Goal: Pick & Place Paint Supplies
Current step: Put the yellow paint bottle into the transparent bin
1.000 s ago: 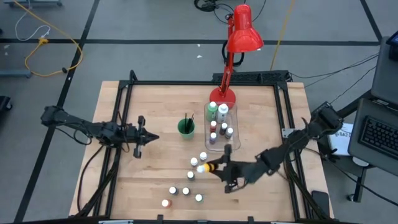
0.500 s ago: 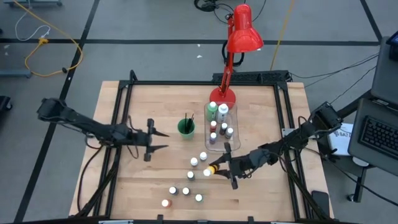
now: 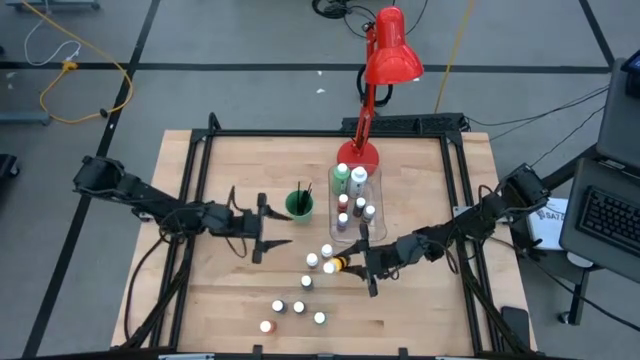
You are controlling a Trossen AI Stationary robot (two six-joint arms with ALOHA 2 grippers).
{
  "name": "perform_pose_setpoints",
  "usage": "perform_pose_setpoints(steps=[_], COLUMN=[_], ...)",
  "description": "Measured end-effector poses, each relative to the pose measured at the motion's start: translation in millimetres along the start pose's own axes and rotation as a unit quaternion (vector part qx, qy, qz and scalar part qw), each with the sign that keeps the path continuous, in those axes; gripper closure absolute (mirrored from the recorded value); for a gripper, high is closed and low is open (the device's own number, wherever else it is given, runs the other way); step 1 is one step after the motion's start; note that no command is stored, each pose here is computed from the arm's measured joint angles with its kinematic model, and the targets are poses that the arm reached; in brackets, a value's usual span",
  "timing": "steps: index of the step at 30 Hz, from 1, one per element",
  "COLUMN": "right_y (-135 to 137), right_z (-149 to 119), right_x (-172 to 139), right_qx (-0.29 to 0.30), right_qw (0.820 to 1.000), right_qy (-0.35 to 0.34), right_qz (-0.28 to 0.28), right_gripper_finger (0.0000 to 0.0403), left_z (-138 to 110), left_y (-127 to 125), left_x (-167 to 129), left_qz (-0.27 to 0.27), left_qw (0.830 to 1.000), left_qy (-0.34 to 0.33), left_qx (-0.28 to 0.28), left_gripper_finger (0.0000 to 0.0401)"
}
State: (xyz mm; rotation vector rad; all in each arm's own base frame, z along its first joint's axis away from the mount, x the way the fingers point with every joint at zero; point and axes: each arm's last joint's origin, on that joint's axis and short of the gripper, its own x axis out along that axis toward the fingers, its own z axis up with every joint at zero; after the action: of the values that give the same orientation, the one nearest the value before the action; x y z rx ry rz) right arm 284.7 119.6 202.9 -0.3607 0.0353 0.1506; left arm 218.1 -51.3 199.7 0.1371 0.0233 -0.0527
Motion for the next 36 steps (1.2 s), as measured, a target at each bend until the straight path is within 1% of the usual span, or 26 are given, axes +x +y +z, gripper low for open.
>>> perform_pose_setpoints(steps=[1, 2, 3, 5, 7, 10, 14, 18, 21, 23, 26, 29, 32, 36], right_y=[-1, -2, -2, -2, -2, -1, -1, -1, -1, -3, -6, -9, -11, -11], right_z=[0, -1, -1, -2, -1, -1, -2, -2, -2, -2, -3, -5, -6, -7], right_x=[0, 1, 1, 1, 1, 1, 1, 1, 1, 1, 2, 3, 3, 3], right_qx=[0.006, 0.010, 0.013, 0.016, 0.018, 0.020, 0.021, 0.027, 0.032, 0.032, 0.043, 0.047, 0.049, 0.053], right_qw=[1.000, 1.000, 1.000, 1.000, 0.999, 0.998, 0.998, 0.998, 0.998, 0.999, 0.999, 0.999, 0.999, 0.998], right_qy=[0.000, 0.000, 0.002, -0.001, -0.010, -0.015, -0.010, -0.009, -0.009, -0.007, 0.003, 0.012, 0.016, 0.017], right_qz=[-0.002, -0.004, -0.003, 0.018, 0.042, 0.054, 0.053, 0.054, 0.052, 0.043, 0.012, -0.007, -0.008, -0.007], right_gripper_finger=[0.0273, 0.0273, 0.0273, 0.0273, 0.0273, 0.0273, 0.0273, 0.0273, 0.0273, 0.0273, 0.0273, 0.0273, 0.0273, 0.0273], left_z=[4, 7, 10, 14, 18, 25, 30, 31, 27, 24, 23, 24, 34, 34], left_y=[0, -1, -2, -6, -10, -13, -13, -15, -17, -20, -23, -26, -27, -30], left_x=[5, 10, 15, 24, 30, 36, 37, 37, 42, 47, 56, 68, 82, 101], left_qz=[0.001, -0.002, -0.016, -0.058, -0.096, -0.115, -0.114, -0.117, -0.121, -0.135, -0.136, -0.135, -0.116, -0.105], left_qw=[1.000, 1.000, 0.999, 0.995, 0.988, 0.984, 0.985, 0.983, 0.981, 0.978, 0.977, 0.978, 0.980, 0.982], left_qy=[0.004, 0.013, 0.024, 0.036, 0.029, 0.013, 0.003, 0.001, -0.013, -0.032, -0.077, -0.079, -0.090, -0.079], left_qx=[-0.004, 0.004, 0.023, 0.073, 0.113, 0.139, 0.130, 0.140, 0.152, 0.154, 0.147, 0.138, 0.134, 0.133], left_gripper_finger=[0.0132, 0.0132, 0.0132, 0.0132, 0.0132, 0.0132, 0.0132, 0.0132, 0.0132, 0.0132, 0.0132, 0.0132, 0.0132, 0.0132])
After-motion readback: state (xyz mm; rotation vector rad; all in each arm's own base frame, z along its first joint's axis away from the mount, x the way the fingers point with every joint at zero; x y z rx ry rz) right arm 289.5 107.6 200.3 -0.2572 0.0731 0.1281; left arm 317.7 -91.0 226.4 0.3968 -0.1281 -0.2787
